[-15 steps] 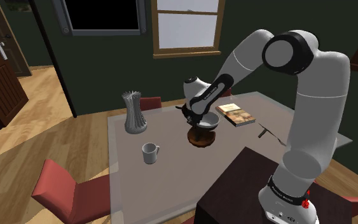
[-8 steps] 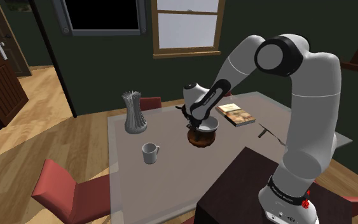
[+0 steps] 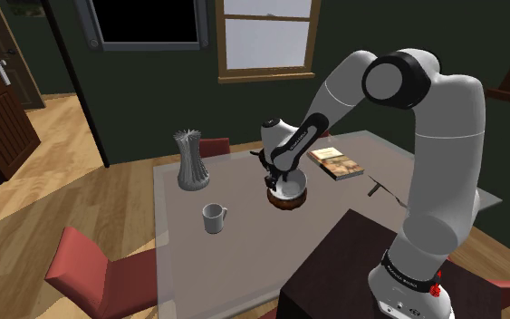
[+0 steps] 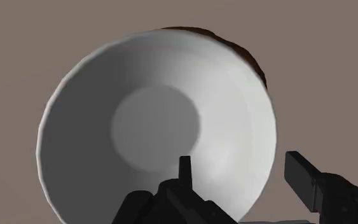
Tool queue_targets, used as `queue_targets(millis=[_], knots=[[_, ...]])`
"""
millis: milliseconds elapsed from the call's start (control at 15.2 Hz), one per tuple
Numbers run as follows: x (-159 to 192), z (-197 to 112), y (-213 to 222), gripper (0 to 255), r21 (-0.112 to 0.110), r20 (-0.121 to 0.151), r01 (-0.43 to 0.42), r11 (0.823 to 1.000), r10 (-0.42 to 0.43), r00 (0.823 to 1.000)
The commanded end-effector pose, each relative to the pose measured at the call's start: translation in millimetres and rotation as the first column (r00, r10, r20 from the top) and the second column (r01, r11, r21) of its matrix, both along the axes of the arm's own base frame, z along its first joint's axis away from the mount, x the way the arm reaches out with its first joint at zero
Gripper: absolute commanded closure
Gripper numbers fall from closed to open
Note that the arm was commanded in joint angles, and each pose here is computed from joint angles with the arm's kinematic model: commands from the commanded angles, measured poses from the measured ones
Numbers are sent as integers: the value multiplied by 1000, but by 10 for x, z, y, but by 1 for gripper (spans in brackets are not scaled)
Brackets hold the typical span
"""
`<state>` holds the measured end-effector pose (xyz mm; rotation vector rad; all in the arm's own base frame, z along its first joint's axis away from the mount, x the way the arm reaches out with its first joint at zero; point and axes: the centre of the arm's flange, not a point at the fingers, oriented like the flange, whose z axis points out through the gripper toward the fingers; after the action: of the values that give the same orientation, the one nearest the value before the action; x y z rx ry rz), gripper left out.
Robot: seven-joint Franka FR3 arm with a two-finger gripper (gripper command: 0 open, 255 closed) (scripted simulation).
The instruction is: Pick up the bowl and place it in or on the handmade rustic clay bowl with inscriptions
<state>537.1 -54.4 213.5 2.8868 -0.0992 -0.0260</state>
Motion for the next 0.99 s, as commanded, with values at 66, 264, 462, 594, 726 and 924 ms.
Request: queue_targets(millis=[66, 264, 462, 594, 726, 924], knots=[[0, 0, 0, 0, 0, 0, 0, 1000, 0, 1000], [4, 128, 33, 0, 0, 0, 0, 1000, 0, 1000], [13, 484, 125, 0, 0, 0, 0, 1000, 0, 1000], [13, 484, 125, 0, 0, 0, 0, 1000, 0, 1000], [13, 484, 125, 0, 0, 0, 0, 1000, 0, 1000], [13, 484, 125, 0, 0, 0, 0, 1000, 0, 1000]])
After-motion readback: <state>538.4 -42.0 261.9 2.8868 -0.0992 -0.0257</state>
